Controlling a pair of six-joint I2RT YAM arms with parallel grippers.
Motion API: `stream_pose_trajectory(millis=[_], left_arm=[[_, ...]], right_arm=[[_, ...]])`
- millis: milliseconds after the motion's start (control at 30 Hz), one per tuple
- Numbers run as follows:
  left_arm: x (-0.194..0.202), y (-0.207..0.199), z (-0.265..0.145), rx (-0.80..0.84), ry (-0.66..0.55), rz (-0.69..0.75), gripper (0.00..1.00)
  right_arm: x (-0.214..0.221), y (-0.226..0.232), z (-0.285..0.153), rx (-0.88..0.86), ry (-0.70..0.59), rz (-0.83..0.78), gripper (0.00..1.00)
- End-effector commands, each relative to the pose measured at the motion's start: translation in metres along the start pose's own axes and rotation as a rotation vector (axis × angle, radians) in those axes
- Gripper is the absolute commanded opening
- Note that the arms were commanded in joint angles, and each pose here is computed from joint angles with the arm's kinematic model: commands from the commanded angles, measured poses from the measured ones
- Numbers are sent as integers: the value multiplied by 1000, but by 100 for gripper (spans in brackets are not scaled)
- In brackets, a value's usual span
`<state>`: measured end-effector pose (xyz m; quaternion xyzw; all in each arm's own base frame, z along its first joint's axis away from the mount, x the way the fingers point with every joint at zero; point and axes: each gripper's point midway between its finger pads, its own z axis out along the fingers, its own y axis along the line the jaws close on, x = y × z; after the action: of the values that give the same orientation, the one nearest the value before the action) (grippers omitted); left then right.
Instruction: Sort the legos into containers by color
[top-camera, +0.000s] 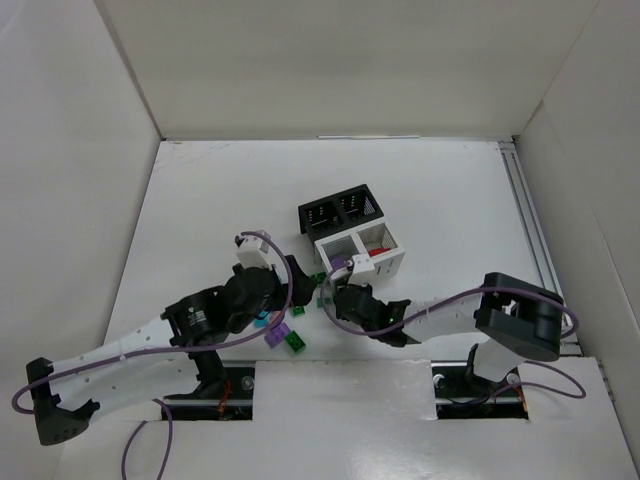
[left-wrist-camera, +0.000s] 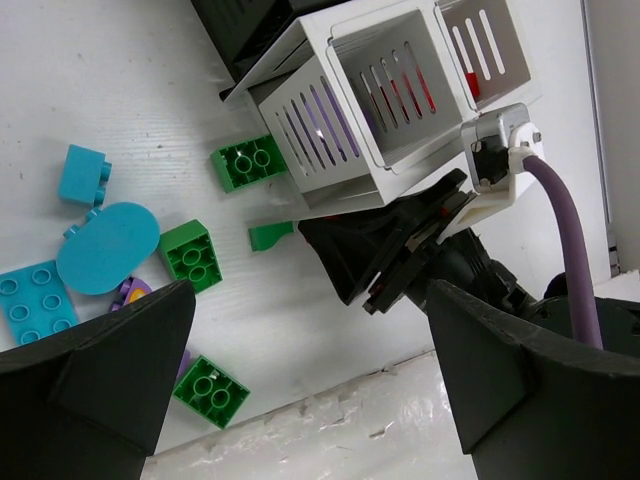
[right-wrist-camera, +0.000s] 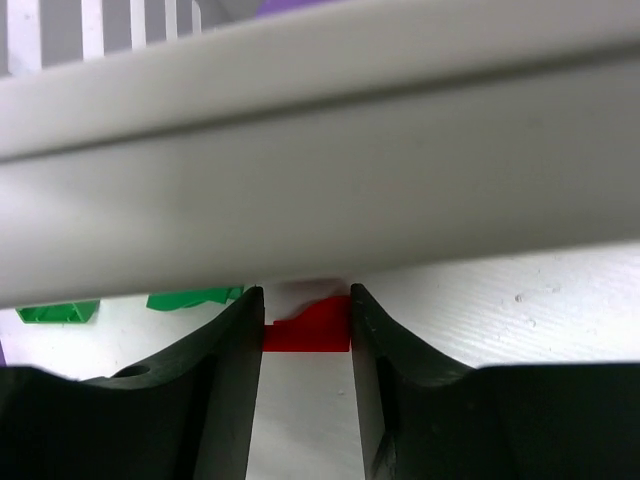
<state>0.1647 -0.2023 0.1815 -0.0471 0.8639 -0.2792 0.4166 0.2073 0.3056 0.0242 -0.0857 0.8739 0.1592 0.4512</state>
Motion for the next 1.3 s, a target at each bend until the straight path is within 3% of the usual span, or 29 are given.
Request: stream_pose_trajectory(millis=[0,300,667,1000,1267], left_arm=[[-8,-4,-7,21,-23,-22,100],[-11,-1,-13,14,-31,-40,100],[1,13,-7,-78,6,-104,100],[18,35,6,-180,10,-184,100],[37,58,30,-242,47,-178,100]], right_arm=[[31,-18,-10,81,119,-52,38],[23,-16,-37,103,101,-104,32],[-74,-15,-109,-18,-92,-152,29],[-185,-66,-168,227,-403,-272,32],[-222,-83,-152,406,-430,-308,34]])
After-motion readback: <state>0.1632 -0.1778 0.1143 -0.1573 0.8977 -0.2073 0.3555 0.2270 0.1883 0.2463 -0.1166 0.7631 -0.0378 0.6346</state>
